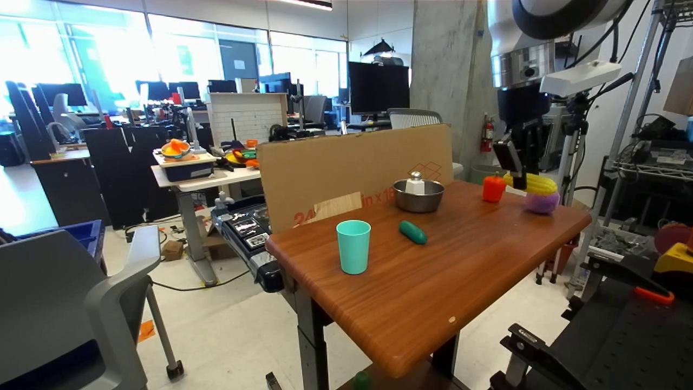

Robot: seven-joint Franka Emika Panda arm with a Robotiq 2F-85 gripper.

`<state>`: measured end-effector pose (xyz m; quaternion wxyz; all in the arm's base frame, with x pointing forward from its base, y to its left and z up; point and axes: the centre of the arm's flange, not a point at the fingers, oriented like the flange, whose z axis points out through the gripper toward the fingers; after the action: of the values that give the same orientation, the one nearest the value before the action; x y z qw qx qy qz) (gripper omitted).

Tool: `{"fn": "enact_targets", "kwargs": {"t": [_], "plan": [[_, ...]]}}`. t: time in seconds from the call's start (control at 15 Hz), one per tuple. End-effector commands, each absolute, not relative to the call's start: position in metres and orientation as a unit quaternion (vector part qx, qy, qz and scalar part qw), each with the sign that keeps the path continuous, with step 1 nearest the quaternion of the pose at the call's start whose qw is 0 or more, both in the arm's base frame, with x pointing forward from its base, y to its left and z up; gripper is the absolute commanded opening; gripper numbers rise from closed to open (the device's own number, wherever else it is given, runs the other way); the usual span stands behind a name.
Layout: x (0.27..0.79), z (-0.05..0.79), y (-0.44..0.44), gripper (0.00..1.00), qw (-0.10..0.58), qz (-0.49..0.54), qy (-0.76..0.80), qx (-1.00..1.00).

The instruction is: Move the plastic corn to the right

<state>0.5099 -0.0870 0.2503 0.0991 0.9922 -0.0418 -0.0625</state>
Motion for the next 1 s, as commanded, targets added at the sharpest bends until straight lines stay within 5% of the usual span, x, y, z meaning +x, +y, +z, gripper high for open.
{"fn": "enact_targets", "kwargs": {"t": [0.0, 0.6, 0.67, 0.93], "plan": [[0.526, 0.222, -0.096, 0.09, 0.117, -0.096, -0.05, 0.987], [0.528, 0.17, -0.107, 0.09, 0.133, -0.13, -0.053, 0.981], [0.529, 0.179, -0.104, 0.59, 0.127, -0.123, -0.052, 0.983], [0.524, 0.211, -0.083, 0.82, 0.107, -0.104, -0.029, 0.988]]}}
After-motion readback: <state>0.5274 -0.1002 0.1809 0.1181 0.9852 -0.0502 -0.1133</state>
